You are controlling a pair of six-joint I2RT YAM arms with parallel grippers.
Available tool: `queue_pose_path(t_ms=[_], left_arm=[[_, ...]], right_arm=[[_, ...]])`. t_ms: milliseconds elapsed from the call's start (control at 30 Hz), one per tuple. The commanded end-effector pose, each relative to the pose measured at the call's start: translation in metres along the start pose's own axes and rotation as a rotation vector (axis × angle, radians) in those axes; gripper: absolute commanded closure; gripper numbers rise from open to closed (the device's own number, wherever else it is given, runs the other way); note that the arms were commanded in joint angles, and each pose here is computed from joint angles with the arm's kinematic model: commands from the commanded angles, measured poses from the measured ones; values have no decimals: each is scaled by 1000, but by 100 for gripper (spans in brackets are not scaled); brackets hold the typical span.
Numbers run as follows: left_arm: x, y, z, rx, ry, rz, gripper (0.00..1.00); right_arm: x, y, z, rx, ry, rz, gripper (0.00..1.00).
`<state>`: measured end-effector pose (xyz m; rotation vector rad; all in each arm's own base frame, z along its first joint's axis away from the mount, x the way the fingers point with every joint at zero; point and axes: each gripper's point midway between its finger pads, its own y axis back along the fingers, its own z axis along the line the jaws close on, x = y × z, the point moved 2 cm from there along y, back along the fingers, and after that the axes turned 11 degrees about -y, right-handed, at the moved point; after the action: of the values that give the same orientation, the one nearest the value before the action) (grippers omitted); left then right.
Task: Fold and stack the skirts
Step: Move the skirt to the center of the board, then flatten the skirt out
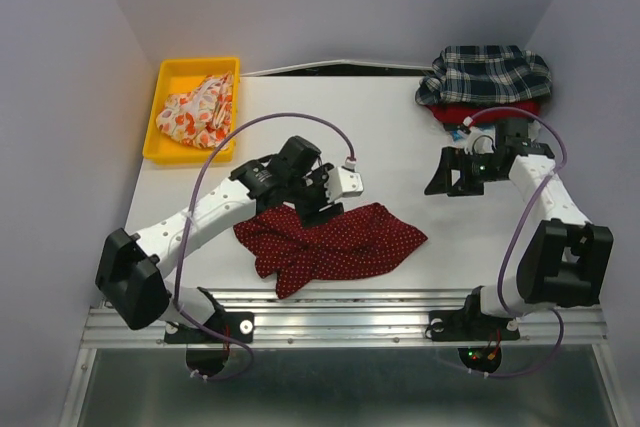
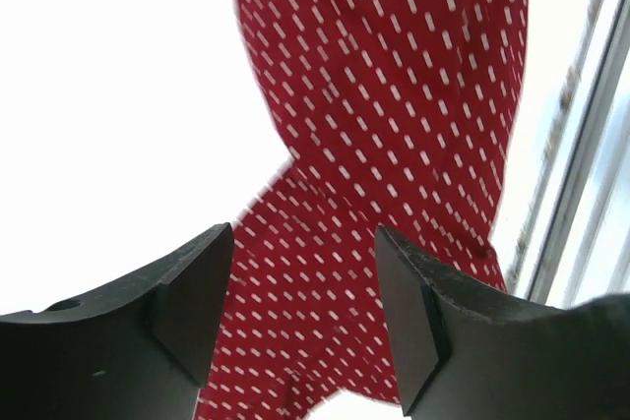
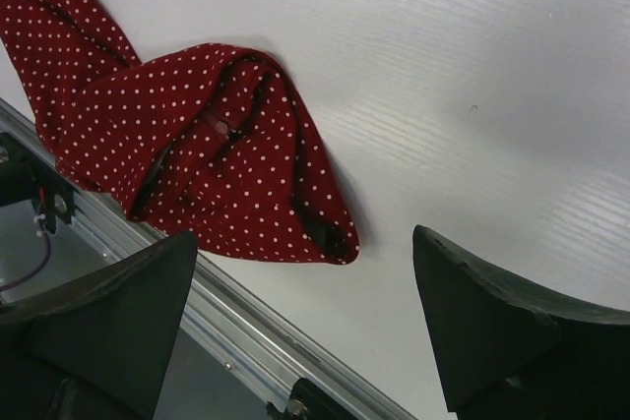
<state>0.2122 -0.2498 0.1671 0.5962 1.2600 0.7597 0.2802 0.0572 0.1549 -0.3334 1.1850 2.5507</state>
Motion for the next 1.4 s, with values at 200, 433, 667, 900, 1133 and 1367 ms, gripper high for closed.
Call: queue_pose_path(t_ms=[200,433,667,900,1133,1367], left_arm=[[-73,-37,-9,-92,-133,-63,31],[-74,-73,-43,-67,-196,36,32],[-61,-98,-30,-158,-161,137,34],[-68,-105,-21,-182,-140,126,47],[-92,-52,41,-221,23,-27,100],[-92,-31,75,-84,147,-135,100]], right_arm=[[12,-17,-24,69,-122,153,16],[20,-30,-36,52,-157,260,25],[22,-34,-33,6,-169,286,26],[25,-36,-32,-3,-152,303,28],[14,-36,-25,-34,-72,270,30],[-8,-63,4,-100,17,222,29]])
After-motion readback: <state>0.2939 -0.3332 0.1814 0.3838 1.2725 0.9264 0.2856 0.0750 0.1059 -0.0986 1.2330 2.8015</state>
